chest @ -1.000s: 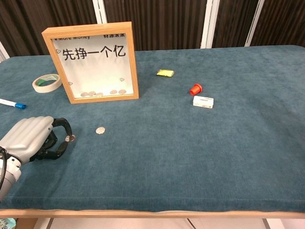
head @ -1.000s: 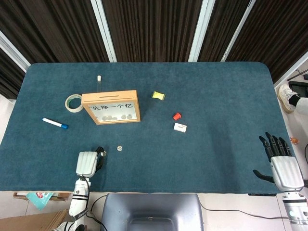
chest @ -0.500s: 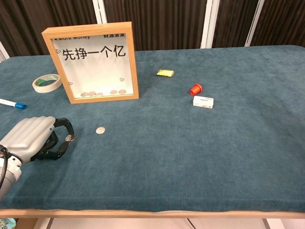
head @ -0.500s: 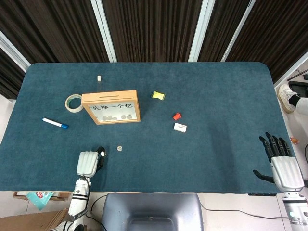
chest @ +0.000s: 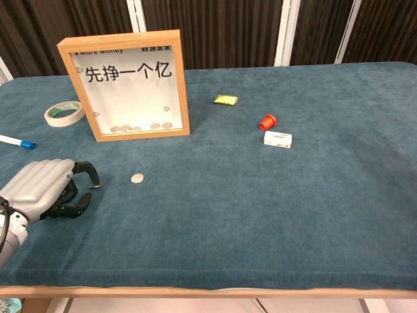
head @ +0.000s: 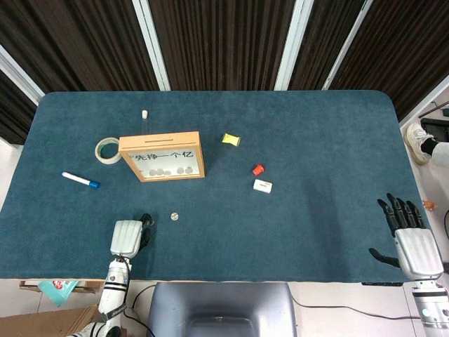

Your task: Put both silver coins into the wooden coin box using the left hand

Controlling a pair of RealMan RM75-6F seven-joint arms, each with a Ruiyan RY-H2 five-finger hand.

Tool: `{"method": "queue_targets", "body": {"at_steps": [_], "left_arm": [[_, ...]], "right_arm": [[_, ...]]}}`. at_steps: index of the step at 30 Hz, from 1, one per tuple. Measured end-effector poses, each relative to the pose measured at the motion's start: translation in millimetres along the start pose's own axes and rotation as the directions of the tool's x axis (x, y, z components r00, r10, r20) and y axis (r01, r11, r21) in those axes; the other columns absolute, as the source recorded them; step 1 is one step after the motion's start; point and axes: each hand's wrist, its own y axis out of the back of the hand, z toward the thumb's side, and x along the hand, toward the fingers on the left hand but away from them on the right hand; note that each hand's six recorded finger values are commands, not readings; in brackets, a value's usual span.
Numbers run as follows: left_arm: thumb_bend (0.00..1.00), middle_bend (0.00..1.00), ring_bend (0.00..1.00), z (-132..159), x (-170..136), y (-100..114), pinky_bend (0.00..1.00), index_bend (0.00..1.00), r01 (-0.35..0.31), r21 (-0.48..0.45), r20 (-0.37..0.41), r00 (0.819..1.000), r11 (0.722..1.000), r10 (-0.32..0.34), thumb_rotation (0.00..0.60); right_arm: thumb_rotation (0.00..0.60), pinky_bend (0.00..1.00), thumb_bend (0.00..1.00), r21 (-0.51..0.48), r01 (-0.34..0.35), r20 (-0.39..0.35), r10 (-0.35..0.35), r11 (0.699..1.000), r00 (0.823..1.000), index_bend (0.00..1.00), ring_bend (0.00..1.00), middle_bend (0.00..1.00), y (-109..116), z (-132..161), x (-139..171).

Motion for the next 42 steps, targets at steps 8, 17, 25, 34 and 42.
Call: {"method": "queue_targets", "body": {"at_steps": [8, 17, 25, 34, 42], "left_arm": [[0.38, 1.00, 1.00, -2, 1, 0, 1.00, 0.46, -0.005, 0.006, -0.008, 1.000, 1.000, 0.005, 0.600], [0.38, 1.00, 1.00, -6, 5, 0, 1.00, 0.50, -0.015, 0.000, -0.024, 1.000, 1.000, 0.015, 0.600], [0.37, 1.00, 1.00, -6, 7, 5, 1.00, 0.50, -0.039, -0.015, -0.025, 0.999, 0.999, 0.039, 0.600], [0.37, 1.00, 1.00, -7, 8, 9, 1.00, 0.50, -0.060, -0.033, -0.025, 0.998, 0.998, 0.059, 0.600], [0.37, 1.00, 1.00, -7, 10, 10, 1.00, 0.54, -0.069, -0.048, -0.013, 0.998, 0.996, 0.069, 0.600]], "right_arm": [[0.600, 0.00, 0.17, 0.000, -0.001, -0.002, 0.001, 1.000, 1.000, 0.00, 0.00, 0.00, 0, 0, 0], [0.600, 0.00, 0.17, 0.002, -0.003, -0.003, 0.003, 1.000, 1.000, 0.00, 0.00, 0.00, 0, 0, 0], [0.600, 0.00, 0.17, 0.003, -0.006, -0.002, 0.006, 1.000, 1.000, 0.00, 0.00, 0.00, -1, 0, 0], [0.600, 0.00, 0.17, 0.009, -0.011, -0.002, 0.011, 1.000, 1.000, 0.00, 0.00, 0.00, -2, 0, 0], [0.600, 0.00, 0.17, 0.010, -0.014, -0.002, 0.014, 1.000, 1.000, 0.00, 0.00, 0.00, -3, 1, 0]]}}
